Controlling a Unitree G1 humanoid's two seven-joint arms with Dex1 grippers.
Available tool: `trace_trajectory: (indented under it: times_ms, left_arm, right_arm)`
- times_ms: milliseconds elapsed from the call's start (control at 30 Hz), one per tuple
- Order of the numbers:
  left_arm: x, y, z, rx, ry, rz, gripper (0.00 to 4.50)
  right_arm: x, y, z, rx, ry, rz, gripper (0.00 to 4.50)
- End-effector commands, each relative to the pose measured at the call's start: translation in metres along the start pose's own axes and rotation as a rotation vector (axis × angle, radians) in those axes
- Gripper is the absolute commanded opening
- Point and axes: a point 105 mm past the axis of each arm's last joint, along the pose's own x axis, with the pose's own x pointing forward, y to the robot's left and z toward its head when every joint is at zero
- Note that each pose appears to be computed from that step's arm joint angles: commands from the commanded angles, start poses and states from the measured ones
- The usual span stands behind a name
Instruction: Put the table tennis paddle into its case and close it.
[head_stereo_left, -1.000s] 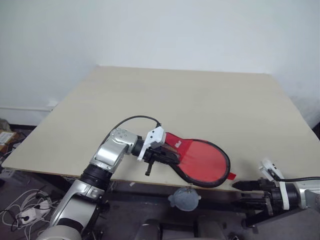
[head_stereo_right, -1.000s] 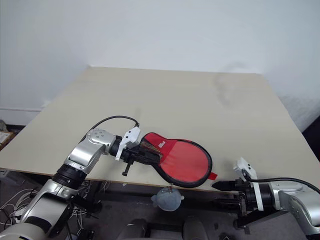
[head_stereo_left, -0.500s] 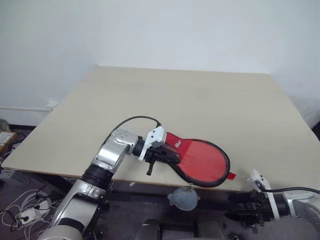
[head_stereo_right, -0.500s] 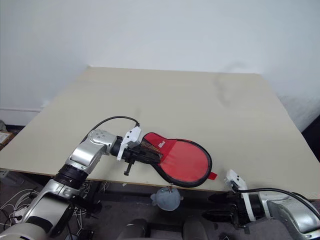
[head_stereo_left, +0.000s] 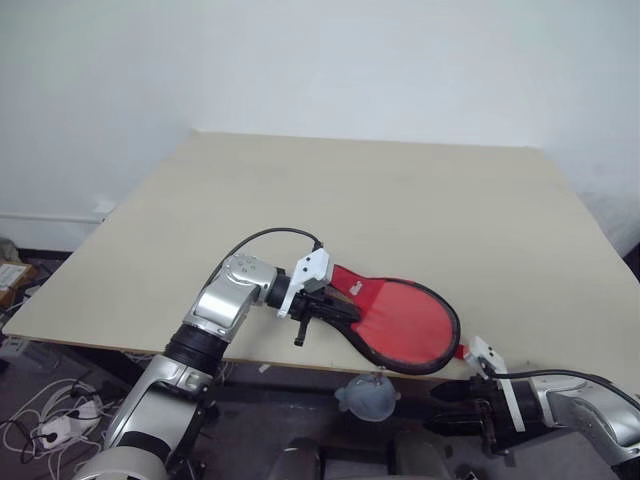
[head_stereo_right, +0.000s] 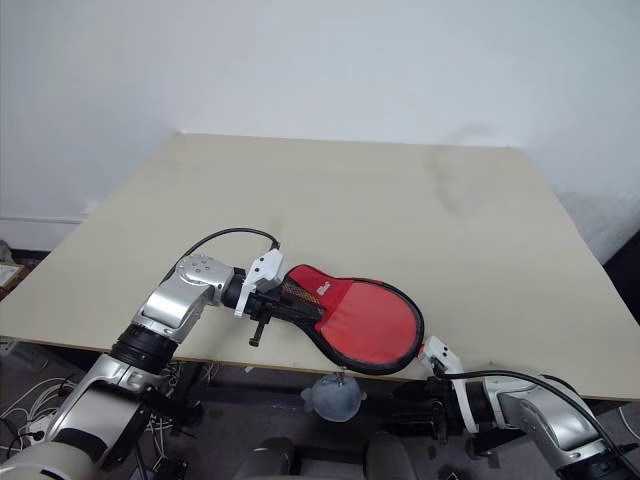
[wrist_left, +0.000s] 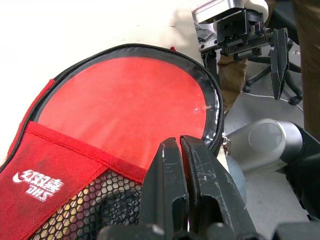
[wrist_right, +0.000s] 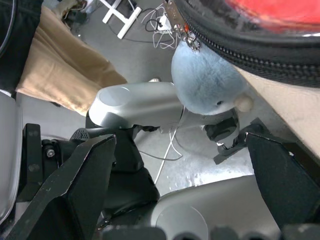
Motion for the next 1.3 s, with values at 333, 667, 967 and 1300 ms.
trace_trajectory:
  times_ms: [333,667,967,1300]
  left_arm:
    - [-0.003,0.004,0.012,0.050,-0.009,0.011,0.00]
    - [-0.003,0.004,0.012,0.050,-0.011,0.010,0.00]
    - [-0.001,0.004,0.013,0.050,-0.016,0.007,0.00]
    - [0.001,0.005,0.013,0.050,-0.022,0.005,0.00]
  right_arm:
    - [0.001,0.001,0.006,-0.003,-0.028,0.011,4.49]
    - [-0.019,0.014,0.027,-0.099,-0.079,0.032,4.49]
    - [-0.045,0.025,0.059,-0.235,-0.151,-0.005,4.49]
    - [-0.054,0.002,0.100,-0.345,-0.296,-0.166,4.49]
